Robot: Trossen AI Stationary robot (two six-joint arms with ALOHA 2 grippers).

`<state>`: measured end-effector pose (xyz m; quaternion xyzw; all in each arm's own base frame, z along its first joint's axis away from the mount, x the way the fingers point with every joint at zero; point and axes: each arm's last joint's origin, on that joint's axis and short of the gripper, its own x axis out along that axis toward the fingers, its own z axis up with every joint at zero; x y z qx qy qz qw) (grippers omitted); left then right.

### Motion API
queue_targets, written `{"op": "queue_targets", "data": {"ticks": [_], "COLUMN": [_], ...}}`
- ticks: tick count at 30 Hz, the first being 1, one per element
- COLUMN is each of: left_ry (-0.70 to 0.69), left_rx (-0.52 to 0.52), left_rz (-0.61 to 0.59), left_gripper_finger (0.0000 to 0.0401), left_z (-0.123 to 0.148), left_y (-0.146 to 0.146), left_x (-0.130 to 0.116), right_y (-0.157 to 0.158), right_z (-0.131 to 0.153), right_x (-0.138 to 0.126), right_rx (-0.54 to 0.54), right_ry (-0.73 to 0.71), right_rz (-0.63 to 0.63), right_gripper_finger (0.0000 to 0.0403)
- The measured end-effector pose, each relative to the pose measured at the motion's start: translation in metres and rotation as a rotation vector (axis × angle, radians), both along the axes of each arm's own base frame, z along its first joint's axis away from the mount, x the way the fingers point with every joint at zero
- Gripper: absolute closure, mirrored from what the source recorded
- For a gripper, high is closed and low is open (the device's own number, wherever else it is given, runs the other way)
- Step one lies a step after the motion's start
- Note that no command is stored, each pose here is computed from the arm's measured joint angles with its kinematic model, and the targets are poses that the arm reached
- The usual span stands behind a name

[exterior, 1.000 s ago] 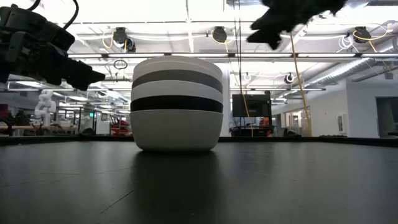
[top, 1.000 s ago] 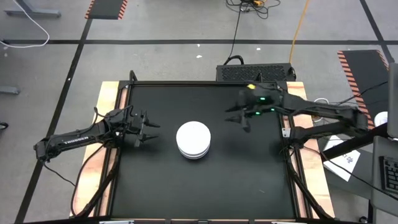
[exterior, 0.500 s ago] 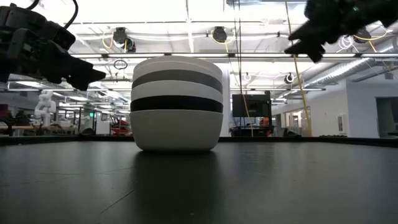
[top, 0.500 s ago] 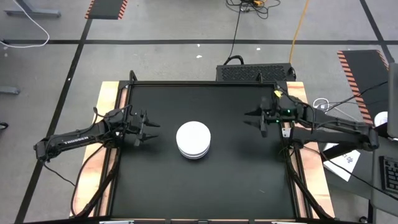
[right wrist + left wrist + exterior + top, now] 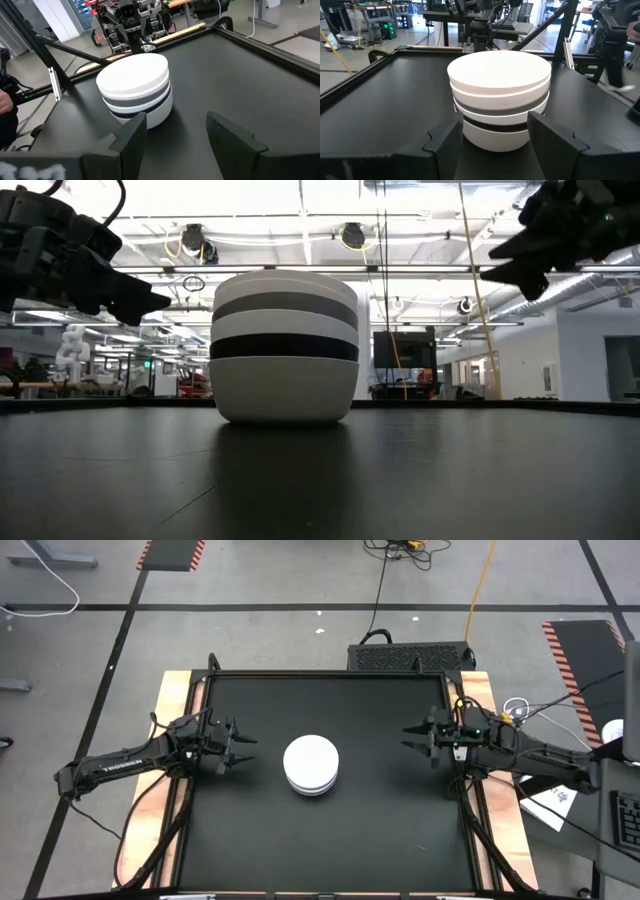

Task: Nest bowls inside each other
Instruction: Return to Home Position

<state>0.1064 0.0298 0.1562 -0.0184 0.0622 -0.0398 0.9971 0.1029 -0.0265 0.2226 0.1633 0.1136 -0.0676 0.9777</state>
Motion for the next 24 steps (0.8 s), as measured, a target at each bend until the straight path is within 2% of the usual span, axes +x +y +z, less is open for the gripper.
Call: {"op": "queue_targets", "data": {"ticks": [7,11,24], "left_ry": [0.000,0.001,0.001], "left_rx": [-0.005,-0.008,-0.011], "left_rz": [0.001,0.001,0.002], "left_gripper_finger": [0.0178,0.0178,0.0178], "left_z": [0.000,0.000,0.000], "left_y": [0.000,0.000,0.000], "left_x": [0.000,0.000,0.000], "right_y": [0.000,-0.001,-0.001], "right_z": [-0.031,-0.039,-0.056], "right_x": [0.000,0.002,0.004], "right_rx": [0.027,0.021,0.006], "right_ry": [-0.041,-0.100,-0.099], "right_rz": [-0.009,-0.009,0.001], "right_gripper_finger": [0.0204,0.0204,0.0204]}}
